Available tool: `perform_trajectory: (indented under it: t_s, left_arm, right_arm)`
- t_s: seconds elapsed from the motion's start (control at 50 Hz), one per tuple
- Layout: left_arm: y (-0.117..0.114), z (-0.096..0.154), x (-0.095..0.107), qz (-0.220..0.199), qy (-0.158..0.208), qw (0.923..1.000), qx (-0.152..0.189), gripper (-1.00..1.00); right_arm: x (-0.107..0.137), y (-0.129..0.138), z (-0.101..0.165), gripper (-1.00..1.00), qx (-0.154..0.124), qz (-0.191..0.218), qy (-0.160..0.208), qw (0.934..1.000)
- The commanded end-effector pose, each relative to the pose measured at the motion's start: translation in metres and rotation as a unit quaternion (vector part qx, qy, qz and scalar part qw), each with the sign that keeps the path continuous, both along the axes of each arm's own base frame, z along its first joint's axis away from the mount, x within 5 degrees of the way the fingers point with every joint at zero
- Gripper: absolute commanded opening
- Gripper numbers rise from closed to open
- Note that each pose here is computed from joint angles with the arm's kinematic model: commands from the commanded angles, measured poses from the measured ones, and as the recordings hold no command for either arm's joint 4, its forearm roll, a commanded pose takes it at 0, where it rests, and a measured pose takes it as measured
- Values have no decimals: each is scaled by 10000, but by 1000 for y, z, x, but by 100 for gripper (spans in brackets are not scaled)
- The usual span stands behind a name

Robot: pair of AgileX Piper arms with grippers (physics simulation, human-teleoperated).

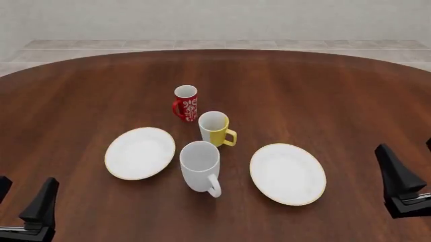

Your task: Put the white mug on the left plate.

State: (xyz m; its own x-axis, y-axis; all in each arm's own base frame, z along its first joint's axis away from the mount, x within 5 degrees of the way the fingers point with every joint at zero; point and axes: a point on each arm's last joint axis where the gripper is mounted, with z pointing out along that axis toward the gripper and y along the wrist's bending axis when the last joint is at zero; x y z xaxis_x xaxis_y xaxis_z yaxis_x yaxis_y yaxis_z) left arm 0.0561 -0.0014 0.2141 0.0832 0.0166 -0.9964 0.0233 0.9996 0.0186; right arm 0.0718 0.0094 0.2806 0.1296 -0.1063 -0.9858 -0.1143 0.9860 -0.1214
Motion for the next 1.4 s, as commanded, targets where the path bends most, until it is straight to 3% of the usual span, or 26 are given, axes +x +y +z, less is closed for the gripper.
perform_trajectory:
  t_s: [0.02,0.44,0.9,1.1,1.4]
  left_arm:
    - [0,-1,0,-12,17,10000,-4,100]
    - [0,0,0,11,5,10000,-20,100]
    - [0,2,0,12,-30,10000,-22,100]
    - [0,4,-1,26,-64,10000,-30,100]
    - [0,4,-1,6,-70,10000,-23,100]
  right_arm:
    - [12,7,16,100,-52,295,230,9993]
    - [22,19,54,100,-180,833,594,9946]
    - [41,37,65,100,-324,1277,908,9871]
    - [58,52,67,100,-211,1530,1157,9812]
    - [71,61,63,100,-186,1611,1215,9793]
